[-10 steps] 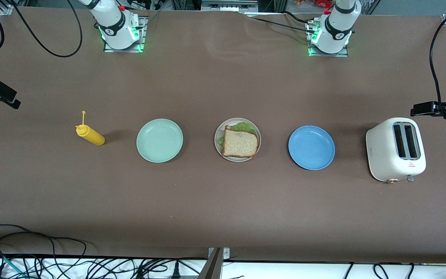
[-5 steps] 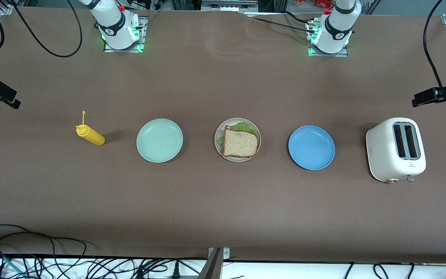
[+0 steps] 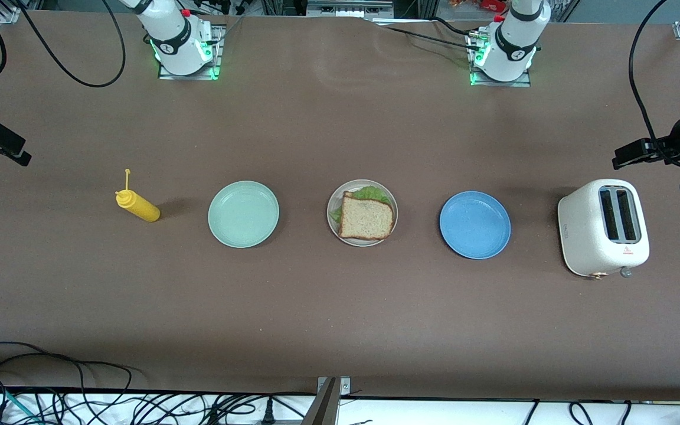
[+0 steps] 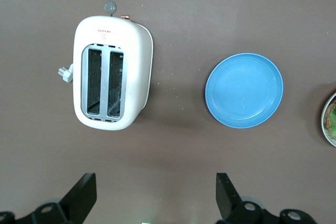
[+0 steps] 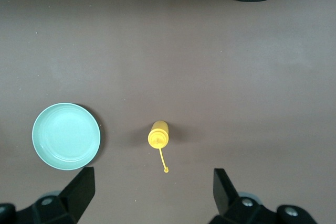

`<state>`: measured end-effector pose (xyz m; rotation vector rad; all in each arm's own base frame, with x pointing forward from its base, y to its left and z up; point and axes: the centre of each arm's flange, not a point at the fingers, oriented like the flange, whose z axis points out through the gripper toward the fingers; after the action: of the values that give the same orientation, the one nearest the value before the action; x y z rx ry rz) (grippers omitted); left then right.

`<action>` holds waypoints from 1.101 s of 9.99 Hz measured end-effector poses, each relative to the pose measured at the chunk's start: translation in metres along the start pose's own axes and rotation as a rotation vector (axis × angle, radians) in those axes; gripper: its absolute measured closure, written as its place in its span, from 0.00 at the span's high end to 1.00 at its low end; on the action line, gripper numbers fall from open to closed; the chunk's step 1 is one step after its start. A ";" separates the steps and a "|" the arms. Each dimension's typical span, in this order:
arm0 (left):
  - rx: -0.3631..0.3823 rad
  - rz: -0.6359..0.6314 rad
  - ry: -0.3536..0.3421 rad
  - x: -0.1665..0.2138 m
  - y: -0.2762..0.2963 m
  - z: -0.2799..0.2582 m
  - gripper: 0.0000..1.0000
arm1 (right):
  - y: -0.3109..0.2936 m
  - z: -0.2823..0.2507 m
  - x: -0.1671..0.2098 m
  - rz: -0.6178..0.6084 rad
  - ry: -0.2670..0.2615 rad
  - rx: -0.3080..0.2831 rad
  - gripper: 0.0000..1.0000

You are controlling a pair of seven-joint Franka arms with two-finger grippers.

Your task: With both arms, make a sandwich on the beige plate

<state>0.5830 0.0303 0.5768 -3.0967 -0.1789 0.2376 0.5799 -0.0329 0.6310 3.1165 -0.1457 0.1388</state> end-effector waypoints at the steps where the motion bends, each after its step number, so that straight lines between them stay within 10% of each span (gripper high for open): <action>1: -0.029 -0.001 0.001 -0.001 0.001 -0.001 1.00 | 0.000 0.000 0.000 0.000 0.000 0.000 1.00; 11: -0.044 0.139 0.008 0.000 0.002 0.001 1.00 | 0.000 0.000 0.000 0.000 0.000 0.000 1.00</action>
<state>0.5833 0.0287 0.5761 -3.1567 0.0324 0.2282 0.5799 -0.0330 0.6310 3.1165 -0.1456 0.1390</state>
